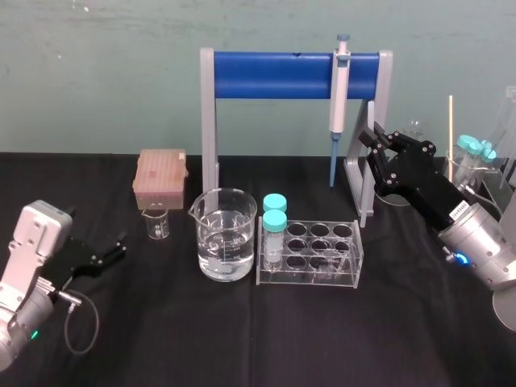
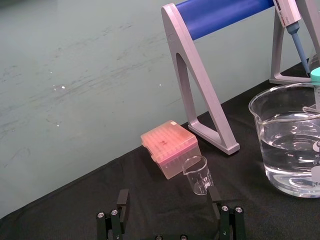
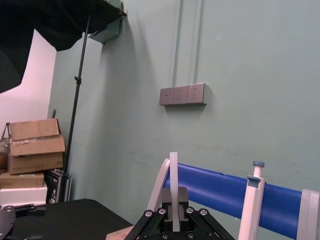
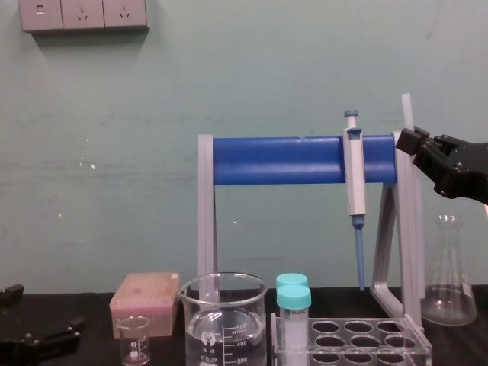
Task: Pick up the stirring rod with one hand, then place it down.
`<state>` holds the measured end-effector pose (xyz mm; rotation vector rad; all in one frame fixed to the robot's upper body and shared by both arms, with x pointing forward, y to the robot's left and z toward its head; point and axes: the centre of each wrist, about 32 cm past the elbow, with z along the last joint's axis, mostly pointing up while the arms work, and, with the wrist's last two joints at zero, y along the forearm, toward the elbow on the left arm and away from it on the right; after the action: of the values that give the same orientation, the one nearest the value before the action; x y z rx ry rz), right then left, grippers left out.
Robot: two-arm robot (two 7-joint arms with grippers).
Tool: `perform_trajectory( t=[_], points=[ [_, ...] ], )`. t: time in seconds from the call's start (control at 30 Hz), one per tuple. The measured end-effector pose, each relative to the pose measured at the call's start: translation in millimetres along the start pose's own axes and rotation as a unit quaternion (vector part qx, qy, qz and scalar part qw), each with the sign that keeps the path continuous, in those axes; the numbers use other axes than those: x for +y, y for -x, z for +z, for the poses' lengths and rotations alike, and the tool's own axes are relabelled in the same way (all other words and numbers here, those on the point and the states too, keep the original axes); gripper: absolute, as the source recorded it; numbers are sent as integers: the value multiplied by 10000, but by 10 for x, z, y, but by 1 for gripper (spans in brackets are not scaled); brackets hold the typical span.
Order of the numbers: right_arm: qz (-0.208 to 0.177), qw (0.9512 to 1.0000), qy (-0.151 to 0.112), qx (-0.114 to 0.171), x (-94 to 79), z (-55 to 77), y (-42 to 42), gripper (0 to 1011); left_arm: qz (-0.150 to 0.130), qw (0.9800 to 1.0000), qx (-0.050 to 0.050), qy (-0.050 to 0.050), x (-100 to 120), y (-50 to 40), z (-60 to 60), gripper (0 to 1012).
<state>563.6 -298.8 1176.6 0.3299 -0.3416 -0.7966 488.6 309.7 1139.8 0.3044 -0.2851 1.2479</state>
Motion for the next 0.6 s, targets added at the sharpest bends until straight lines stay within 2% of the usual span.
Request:
perform_trajectory(
  t=[0.6],
  points=[
    [9, 10000, -2, -3, 3, 0, -2, 64, 0, 10000, 0, 0, 0, 0, 0, 1000]
  ],
)
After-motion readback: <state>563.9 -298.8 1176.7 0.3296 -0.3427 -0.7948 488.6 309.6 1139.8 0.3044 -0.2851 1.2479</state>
